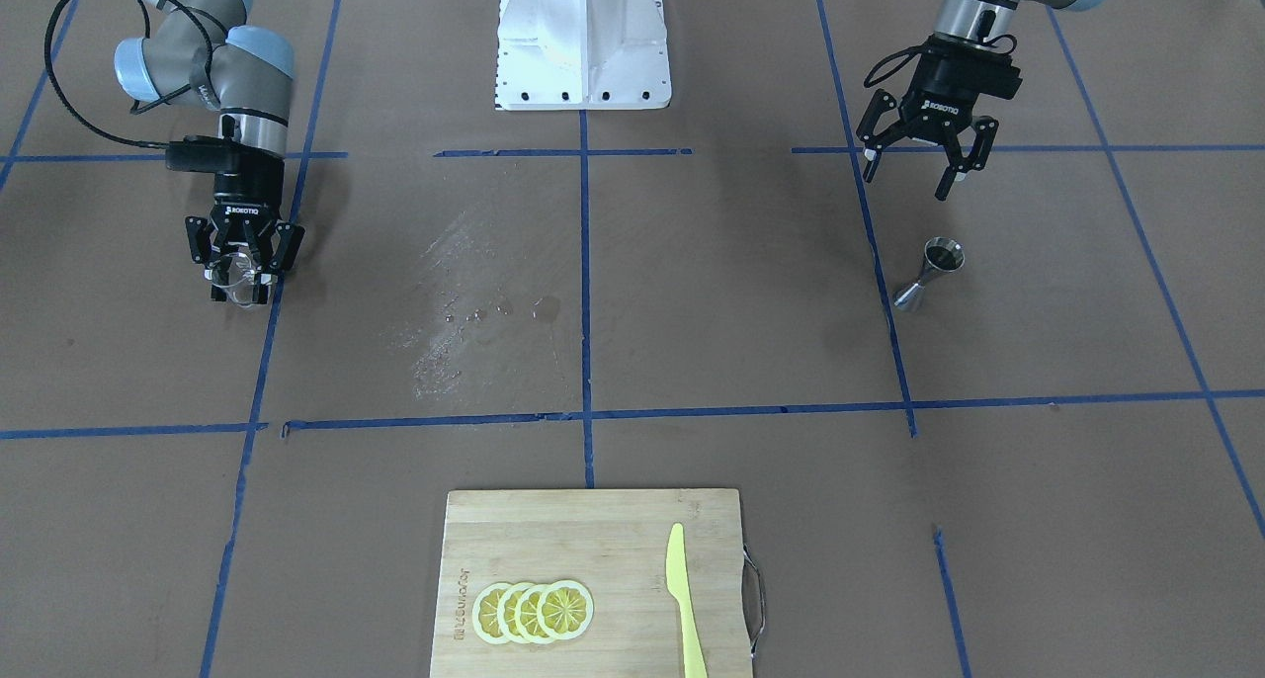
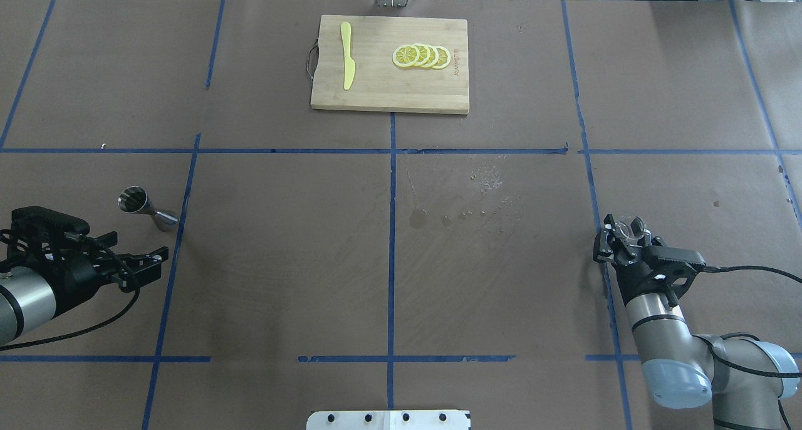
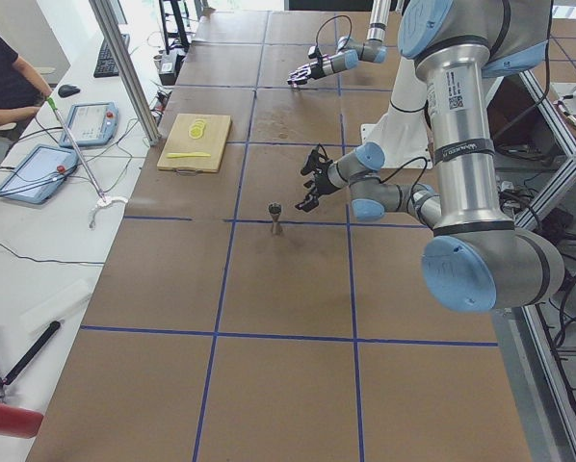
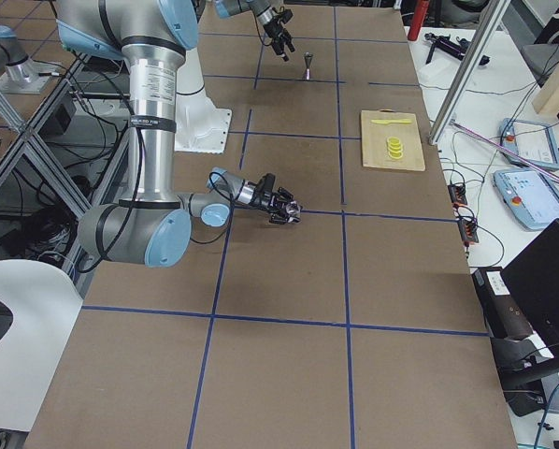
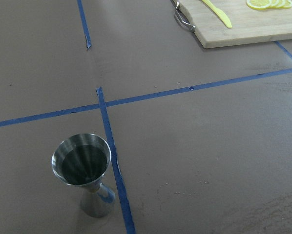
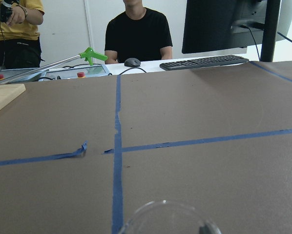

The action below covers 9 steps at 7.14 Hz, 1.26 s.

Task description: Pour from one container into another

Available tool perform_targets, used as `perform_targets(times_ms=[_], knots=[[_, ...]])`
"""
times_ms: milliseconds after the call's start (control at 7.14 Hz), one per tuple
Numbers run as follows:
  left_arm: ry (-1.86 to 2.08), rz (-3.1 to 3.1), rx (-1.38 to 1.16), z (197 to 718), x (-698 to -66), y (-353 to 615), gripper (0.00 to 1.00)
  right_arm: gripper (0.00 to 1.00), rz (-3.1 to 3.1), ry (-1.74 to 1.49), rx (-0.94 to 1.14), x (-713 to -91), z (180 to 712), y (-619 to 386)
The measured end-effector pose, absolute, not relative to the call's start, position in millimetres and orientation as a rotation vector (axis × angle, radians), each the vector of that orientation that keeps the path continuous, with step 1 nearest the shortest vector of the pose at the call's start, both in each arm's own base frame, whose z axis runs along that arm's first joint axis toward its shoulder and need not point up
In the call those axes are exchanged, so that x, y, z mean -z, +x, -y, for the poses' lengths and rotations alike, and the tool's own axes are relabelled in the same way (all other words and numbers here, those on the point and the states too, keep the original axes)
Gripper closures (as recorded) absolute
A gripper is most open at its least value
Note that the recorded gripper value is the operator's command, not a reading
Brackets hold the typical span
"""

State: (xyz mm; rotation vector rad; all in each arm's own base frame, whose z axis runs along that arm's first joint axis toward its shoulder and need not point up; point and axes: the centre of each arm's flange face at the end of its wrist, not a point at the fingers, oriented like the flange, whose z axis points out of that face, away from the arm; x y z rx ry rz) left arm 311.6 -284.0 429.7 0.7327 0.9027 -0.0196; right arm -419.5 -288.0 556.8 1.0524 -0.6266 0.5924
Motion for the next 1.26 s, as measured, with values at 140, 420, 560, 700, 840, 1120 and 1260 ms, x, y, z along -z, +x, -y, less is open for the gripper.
perform_targets(times_ms=[140,420,560,700,840,1120,1260], knots=[[0.733,-0.902,0.021,284.9,-429.7,310.6,0.0,0.0,0.624,1.09,-0.608,-552.5,289.8,-417.1],[0.734,-0.904,0.022,285.2,-428.9,310.0,0.0,0.0,0.625,1.09,-0.609,-551.8,290.0,-417.3],[0.734,-0.904,0.022,285.3,-428.7,310.0,0.0,0.0,0.625,1.09,-0.609,-551.7,290.0,-417.2],[0.734,-0.905,0.022,285.4,-428.3,309.8,0.0,0.0,0.625,1.09,-0.609,-551.8,290.0,-417.2],[0.734,-0.906,0.021,285.5,-428.0,309.7,0.0,0.0,0.625,1.09,-0.609,-551.8,290.0,-417.2],[0.735,-0.906,0.021,286.4,-427.3,308.5,0.0,0.0,0.625,1.09,-0.609,-551.7,290.0,-417.2],[0.731,-0.909,0.023,288.8,-426.8,306.0,0.0,0.0,0.625,1.09,-0.609,-551.8,290.0,-417.2]])
